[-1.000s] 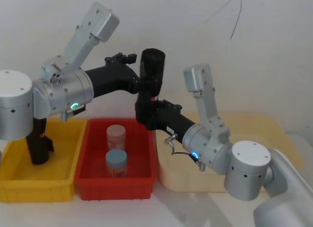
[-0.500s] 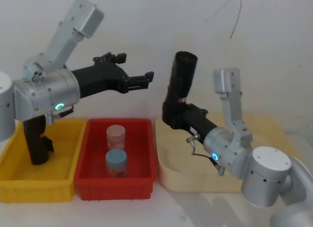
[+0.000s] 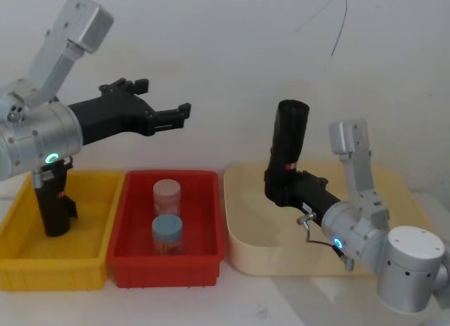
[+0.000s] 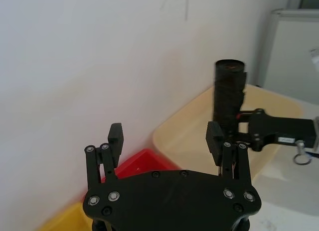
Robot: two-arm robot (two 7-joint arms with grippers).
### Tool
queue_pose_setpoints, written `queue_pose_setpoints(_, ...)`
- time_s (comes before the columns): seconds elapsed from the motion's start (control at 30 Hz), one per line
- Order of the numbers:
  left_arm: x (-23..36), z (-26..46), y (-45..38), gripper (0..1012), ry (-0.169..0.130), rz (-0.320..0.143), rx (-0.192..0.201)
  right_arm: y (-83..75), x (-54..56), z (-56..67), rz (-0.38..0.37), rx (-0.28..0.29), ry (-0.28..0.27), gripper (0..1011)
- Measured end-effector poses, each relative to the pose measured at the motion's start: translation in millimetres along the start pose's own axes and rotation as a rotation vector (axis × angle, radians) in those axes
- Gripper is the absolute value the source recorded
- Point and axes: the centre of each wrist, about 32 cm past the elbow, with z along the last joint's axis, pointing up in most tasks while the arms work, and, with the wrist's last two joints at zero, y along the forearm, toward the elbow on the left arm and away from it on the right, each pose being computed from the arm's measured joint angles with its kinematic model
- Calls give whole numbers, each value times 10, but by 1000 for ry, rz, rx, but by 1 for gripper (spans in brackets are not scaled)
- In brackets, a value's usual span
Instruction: Pick up the garbage bag with the one hand and transfer it to the other hand.
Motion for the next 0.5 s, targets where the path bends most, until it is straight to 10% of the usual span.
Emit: queue_pose_setpoints(0.5,-11,-109,176,1001,13,186,71,-52,239,-83,-43,-76,-66,760)
